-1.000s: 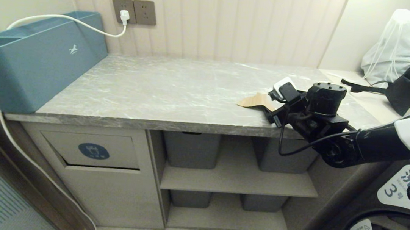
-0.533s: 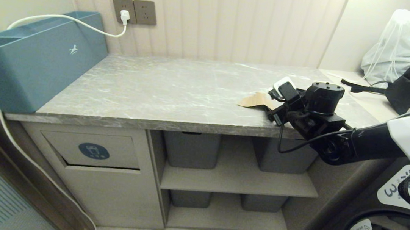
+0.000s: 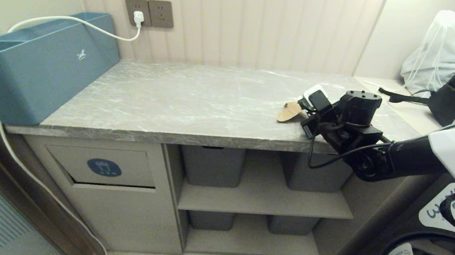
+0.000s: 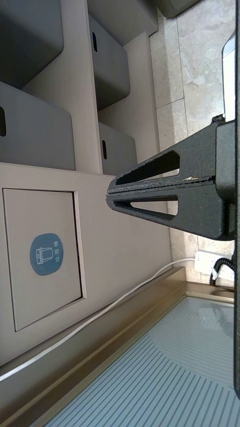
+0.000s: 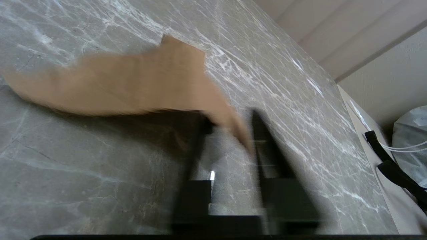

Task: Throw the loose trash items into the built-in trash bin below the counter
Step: Pick up the garbage, then hand it to the other hand

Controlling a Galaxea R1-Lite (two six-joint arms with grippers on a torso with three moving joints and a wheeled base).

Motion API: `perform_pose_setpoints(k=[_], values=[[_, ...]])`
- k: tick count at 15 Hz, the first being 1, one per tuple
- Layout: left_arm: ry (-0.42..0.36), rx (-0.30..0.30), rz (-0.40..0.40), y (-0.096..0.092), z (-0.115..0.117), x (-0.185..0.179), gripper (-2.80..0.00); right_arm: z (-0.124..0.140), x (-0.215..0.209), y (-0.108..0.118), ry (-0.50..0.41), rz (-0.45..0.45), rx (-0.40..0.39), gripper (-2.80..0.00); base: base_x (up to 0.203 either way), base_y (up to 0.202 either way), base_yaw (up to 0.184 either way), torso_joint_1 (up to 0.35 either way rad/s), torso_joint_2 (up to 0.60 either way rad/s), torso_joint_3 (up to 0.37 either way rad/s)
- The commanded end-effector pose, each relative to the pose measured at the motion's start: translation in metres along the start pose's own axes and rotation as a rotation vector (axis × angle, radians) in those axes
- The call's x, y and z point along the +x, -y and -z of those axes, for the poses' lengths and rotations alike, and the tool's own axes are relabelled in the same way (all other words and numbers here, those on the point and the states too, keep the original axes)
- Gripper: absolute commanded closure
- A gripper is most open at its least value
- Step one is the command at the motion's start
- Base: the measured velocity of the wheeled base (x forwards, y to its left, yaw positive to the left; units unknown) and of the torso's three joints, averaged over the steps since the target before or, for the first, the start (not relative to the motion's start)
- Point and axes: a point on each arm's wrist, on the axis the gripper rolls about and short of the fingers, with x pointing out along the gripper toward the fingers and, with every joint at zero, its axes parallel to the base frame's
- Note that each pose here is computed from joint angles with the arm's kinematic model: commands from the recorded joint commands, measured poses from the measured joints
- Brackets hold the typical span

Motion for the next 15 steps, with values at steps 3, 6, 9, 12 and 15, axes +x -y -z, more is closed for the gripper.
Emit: perform_pose_setpoints(k=[3, 6, 9, 12, 15], values=[[0.002, -0.025, -0.006, 0.000, 0.000, 0.000, 0.00, -0.002, -0.001, 0.000, 0.007, 0.003, -0.014, 0.00, 0.000, 0.000, 0.000, 0.000, 0.00, 0.000], [0.004, -0.034, -0.016, 0.000, 0.000, 0.000, 0.00, -0.007, -0.003, 0.004, 0.021, 0.009, -0.011, 0.00, 0.000, 0.000, 0.000, 0.000, 0.00, 0.000], [0.003, -0.036, -0.011, 0.000, 0.000, 0.000, 0.00, -0.029, -0.016, 0.014, 0.073, 0.019, 0.000, 0.00, 0.000, 0.000, 0.000, 0.000, 0.00, 0.000], [0.005, -0.054, -0.017, 0.000, 0.000, 0.000, 0.00, -0.047, -0.033, 0.011, 0.106, -0.009, 0.010, 0.00, 0.000, 0.000, 0.000, 0.000, 0.00, 0.000], [0.008, -0.063, -0.017, 0.000, -0.001, 0.000, 0.00, -0.093, -0.073, -0.009, 0.213, -0.110, 0.029, 0.00, 0.000, 0.000, 0.000, 0.000, 0.00, 0.000]])
